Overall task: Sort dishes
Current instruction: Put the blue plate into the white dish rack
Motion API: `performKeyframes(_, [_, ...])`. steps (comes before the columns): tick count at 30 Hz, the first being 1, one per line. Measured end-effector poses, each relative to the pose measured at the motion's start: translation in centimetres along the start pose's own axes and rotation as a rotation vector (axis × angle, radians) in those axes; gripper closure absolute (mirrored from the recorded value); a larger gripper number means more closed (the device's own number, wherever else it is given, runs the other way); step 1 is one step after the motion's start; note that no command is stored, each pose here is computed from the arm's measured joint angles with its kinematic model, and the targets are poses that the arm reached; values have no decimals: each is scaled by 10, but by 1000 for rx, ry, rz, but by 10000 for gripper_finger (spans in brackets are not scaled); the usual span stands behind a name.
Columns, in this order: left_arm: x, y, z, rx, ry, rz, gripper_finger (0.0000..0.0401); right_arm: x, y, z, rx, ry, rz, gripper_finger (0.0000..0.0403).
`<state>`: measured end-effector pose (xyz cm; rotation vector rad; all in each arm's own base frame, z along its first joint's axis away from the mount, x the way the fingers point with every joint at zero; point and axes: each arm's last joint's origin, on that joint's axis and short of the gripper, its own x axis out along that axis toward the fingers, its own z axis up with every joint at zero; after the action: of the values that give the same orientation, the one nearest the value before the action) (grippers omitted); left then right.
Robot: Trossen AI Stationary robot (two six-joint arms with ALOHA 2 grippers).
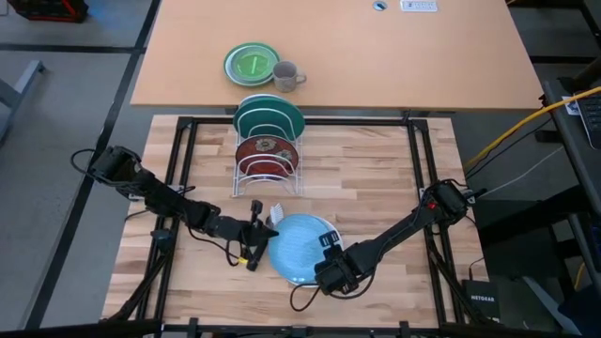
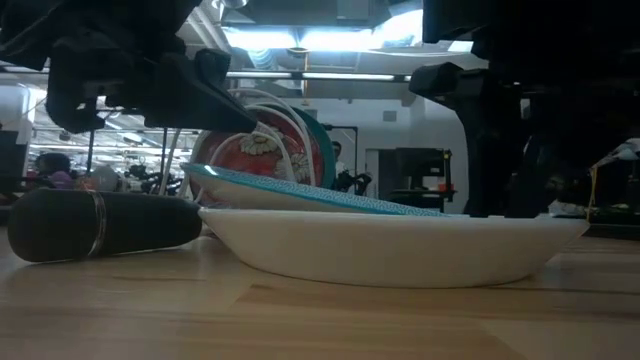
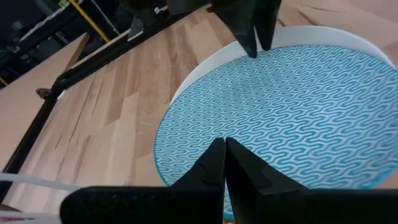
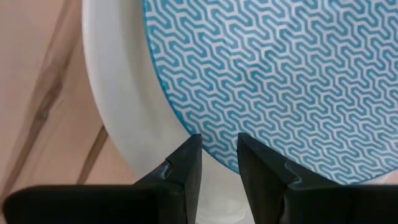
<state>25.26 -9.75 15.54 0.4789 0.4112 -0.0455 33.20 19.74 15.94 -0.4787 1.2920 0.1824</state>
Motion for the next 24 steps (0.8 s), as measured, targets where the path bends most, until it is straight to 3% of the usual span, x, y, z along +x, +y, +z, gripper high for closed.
performKeyframes(5, [0,2,-1,-57,11,37,388,0,0,0,3,-1,0,295])
performKeyframes(10, [0,3,-1,-173,20,90,320,0,0,0,3,-1,0,295])
performKeyframes(13, [0,3,-1,-350,14,103,270,0,0,0,3,-1,0,295])
performKeyframes(18, [0,1,-4,-760,27,79,222,0,0,0,4,-1,0,295])
performKeyframes(24, [-1,-5,-15,-963,163,-5,218,-1,0,0,3,-3,0,295])
